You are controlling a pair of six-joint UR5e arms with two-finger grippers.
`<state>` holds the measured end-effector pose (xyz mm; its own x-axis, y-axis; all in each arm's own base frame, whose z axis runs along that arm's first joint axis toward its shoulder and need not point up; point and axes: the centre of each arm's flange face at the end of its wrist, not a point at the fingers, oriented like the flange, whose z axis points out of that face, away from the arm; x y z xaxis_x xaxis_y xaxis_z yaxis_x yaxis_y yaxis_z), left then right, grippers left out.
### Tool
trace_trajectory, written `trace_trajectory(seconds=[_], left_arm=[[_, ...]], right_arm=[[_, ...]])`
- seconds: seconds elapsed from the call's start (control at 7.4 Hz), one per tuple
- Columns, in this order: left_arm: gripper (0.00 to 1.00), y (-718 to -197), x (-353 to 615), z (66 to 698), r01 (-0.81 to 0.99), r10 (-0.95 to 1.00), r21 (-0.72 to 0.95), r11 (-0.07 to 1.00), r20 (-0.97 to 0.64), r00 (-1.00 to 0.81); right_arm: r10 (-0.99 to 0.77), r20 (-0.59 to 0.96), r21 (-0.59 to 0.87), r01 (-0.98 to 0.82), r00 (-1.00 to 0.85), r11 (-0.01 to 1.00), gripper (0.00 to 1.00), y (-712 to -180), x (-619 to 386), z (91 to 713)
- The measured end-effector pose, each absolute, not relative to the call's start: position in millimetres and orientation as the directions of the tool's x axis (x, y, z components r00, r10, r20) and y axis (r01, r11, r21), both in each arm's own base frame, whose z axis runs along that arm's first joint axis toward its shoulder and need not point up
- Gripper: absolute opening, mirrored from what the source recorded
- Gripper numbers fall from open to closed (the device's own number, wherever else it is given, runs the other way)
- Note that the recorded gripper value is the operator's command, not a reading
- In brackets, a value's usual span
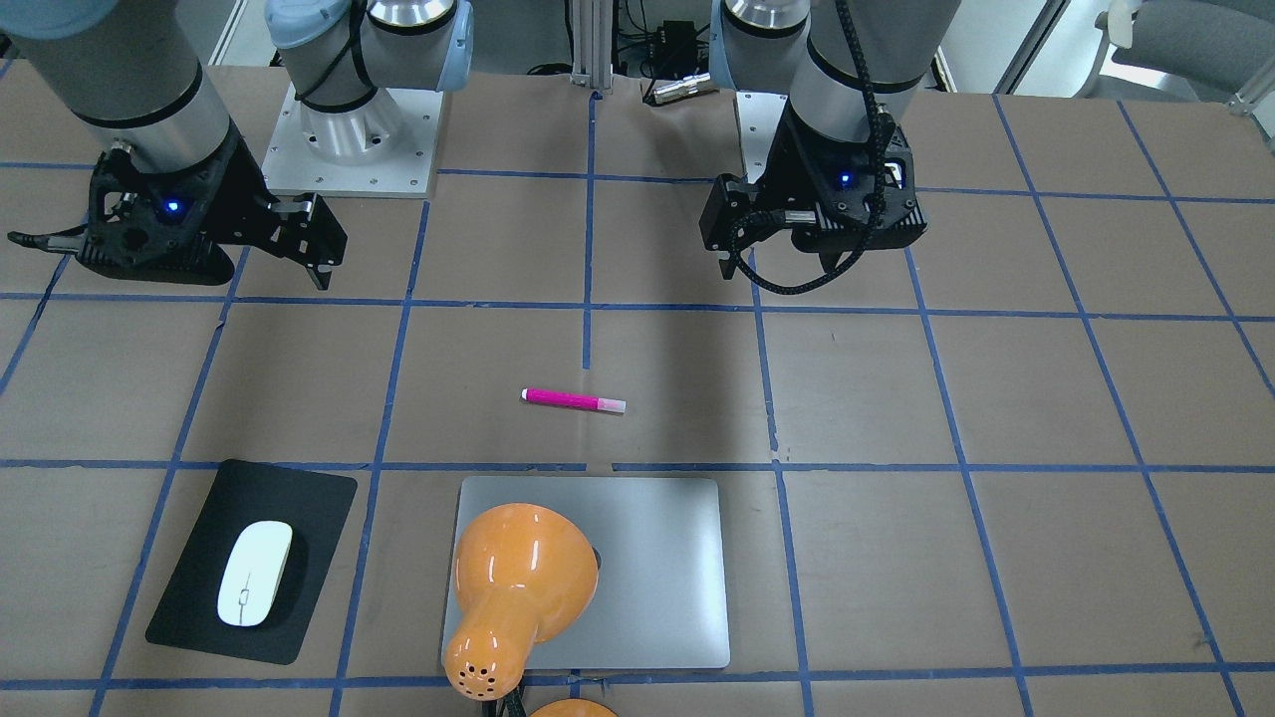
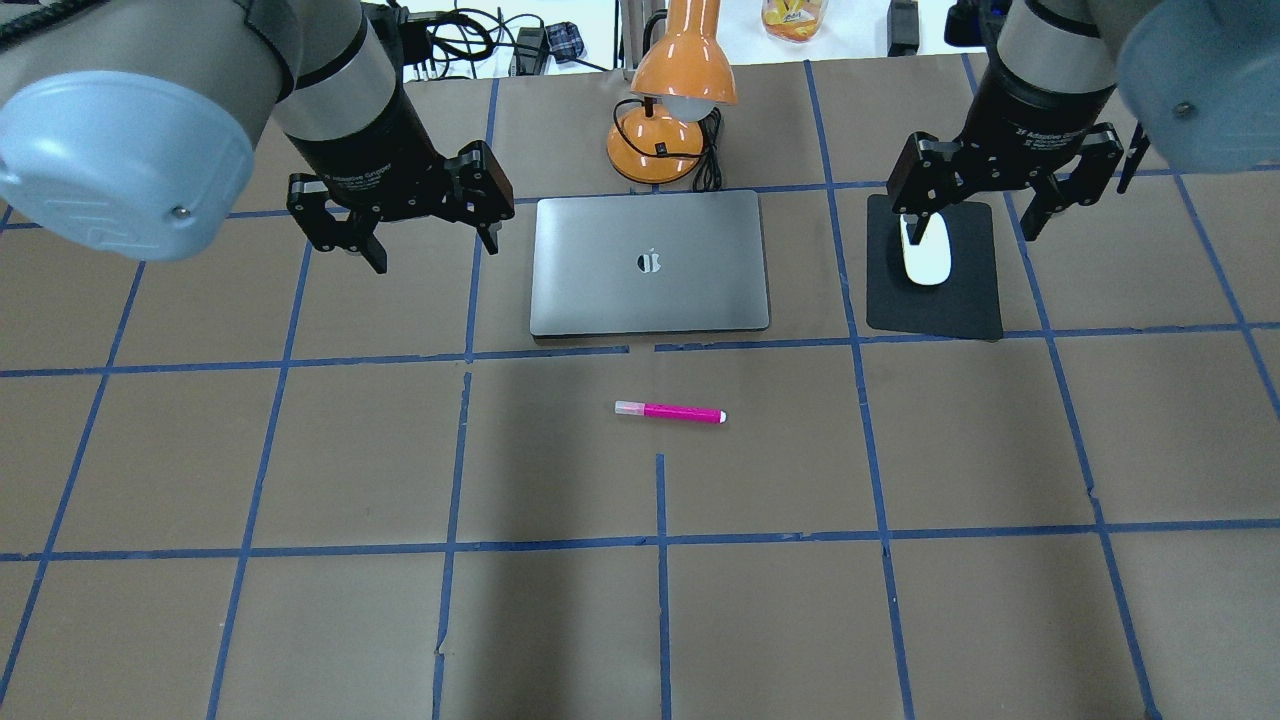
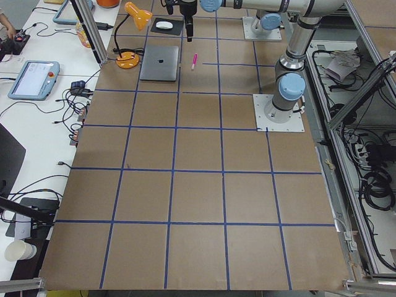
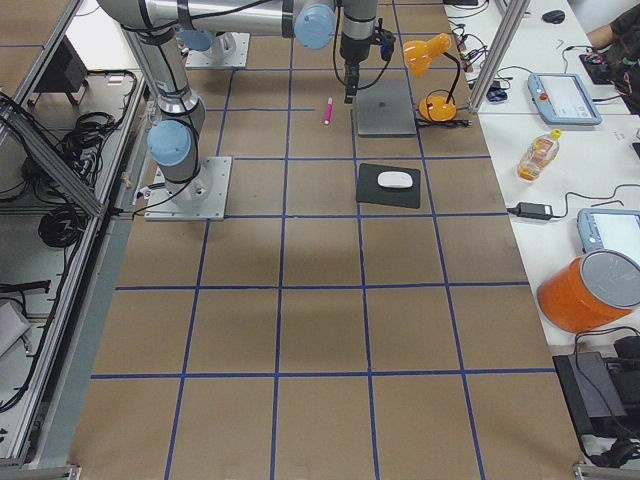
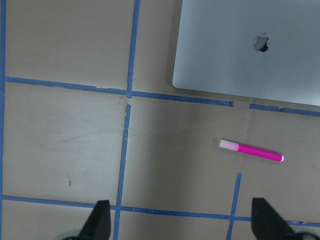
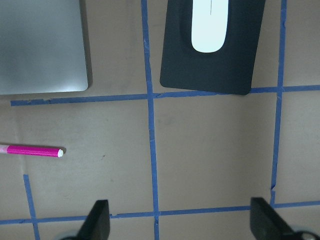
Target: Place pen and mouse around notebook
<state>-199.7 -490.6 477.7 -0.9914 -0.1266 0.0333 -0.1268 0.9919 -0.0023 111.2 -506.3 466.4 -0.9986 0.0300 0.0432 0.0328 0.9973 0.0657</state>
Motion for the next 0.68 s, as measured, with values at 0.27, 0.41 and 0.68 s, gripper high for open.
trace_trajectory(seconds=[0.27, 0.41, 0.68], left_arm=[[1.00, -489.7, -197.5, 476.1, -0.128, -0.128, 0.004, 0.992, 0.030, -0.991], [1.00, -488.9, -196.8, 475.9, -0.128, -0.128, 0.005, 0.992, 0.030, -0.991], [1.00, -487.1, -196.1, 475.9, -0.129, -0.129, 0.004, 0.992, 0.030, -0.991]], right_arm=[[0.033, 0.044, 0.072, 0.036, -0.998, 0.997, 1.00, -495.0, 109.2, 478.6], [0.038, 0.039, 0.058, 0.041, -0.998, 0.998, 1.00, -488.0, 109.6, 487.5], [0.066, 0.035, 0.044, 0.068, -0.997, 0.997, 1.00, -480.6, 110.5, 495.0]])
